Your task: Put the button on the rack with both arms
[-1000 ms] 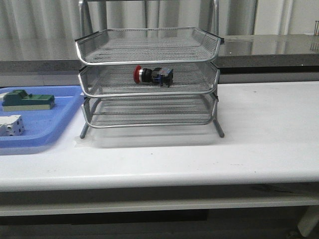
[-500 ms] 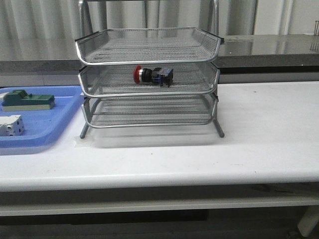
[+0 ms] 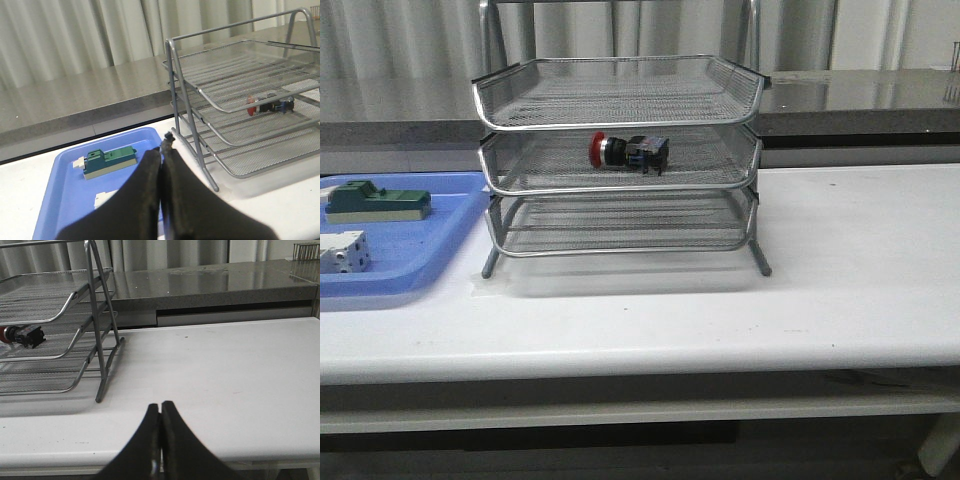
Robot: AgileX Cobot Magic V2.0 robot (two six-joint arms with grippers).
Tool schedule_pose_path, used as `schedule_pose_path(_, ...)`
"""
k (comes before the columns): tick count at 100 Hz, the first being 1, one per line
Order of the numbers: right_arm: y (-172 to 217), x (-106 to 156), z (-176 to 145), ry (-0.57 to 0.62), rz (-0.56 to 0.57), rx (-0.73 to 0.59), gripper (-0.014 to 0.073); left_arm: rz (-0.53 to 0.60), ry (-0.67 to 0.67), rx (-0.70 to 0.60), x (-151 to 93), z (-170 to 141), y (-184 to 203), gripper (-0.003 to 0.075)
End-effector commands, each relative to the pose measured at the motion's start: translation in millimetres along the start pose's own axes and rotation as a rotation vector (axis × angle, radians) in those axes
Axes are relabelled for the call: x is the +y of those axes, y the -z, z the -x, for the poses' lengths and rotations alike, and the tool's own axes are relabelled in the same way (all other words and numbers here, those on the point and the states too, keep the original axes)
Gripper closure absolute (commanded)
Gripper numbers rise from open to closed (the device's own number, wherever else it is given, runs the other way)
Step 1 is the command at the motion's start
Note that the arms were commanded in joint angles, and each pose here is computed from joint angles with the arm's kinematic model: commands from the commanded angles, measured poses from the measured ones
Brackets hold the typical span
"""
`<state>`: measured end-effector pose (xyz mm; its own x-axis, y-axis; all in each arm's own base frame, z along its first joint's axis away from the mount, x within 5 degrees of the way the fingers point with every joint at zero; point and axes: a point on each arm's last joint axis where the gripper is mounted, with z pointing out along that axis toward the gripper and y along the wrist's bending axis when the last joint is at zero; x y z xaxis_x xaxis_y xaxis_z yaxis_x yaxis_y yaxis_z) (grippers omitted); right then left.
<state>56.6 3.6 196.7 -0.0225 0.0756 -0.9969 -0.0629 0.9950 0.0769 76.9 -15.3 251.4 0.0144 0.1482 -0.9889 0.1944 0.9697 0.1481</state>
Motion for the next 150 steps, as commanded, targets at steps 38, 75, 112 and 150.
schedule_pose_path(38,3,1,14,0.017,0.003,-0.116,0.0652,0.155,0.127,-0.065,3,-35,23,0.0741)
schedule_pose_path(75,3,1,14,0.017,0.003,-0.116,0.0652,0.153,0.148,-0.064,1,-52,23,0.0741)
schedule_pose_path(112,3,1,14,0.017,0.003,-0.116,0.0652,0.153,0.148,-0.053,0,-56,23,0.0741)
schedule_pose_path(150,3,1,14,0.017,0.003,-0.116,0.0652,0.153,0.148,-0.053,0,-56,23,0.0741)
